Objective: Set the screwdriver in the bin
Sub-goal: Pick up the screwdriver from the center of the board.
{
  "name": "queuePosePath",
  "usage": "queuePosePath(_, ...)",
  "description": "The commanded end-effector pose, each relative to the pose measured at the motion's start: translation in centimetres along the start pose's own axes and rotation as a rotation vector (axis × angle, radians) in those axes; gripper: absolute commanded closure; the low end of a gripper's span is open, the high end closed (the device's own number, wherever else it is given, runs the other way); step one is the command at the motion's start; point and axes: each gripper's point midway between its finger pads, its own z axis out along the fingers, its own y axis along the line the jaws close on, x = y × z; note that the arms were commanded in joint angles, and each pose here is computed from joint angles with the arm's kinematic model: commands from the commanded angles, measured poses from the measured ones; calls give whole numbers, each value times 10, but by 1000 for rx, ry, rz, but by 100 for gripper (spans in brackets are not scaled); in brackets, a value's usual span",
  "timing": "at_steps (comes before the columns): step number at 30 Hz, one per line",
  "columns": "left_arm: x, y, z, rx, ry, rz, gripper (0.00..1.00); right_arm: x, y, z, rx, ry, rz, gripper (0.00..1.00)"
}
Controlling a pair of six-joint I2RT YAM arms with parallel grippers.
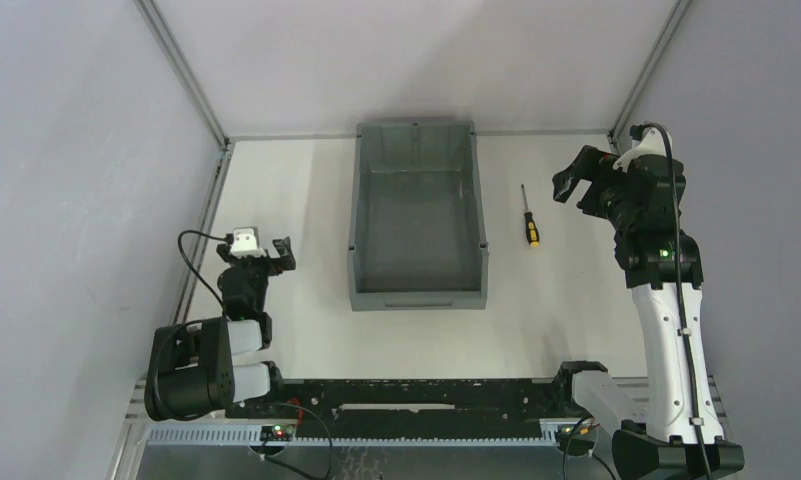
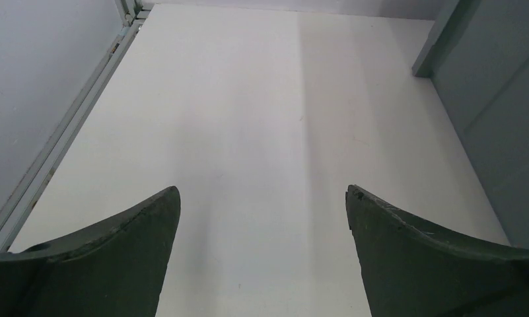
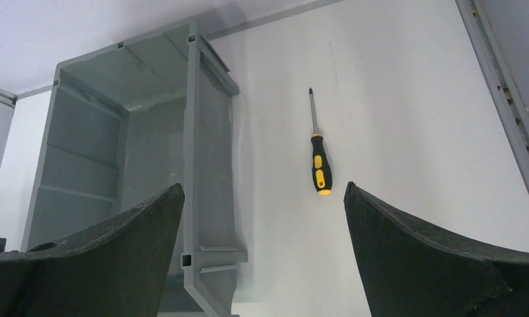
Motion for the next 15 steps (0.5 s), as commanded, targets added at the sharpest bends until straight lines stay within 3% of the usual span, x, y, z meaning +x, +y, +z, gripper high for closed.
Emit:
queuePosePath(1,-30,0,10,1,-92,0,0,-7,6,0,-21,-27,5,0)
queuePosePath(15,-30,0,10,0,-91,-1,0,-4,-1,0,-1,-15,-101,0)
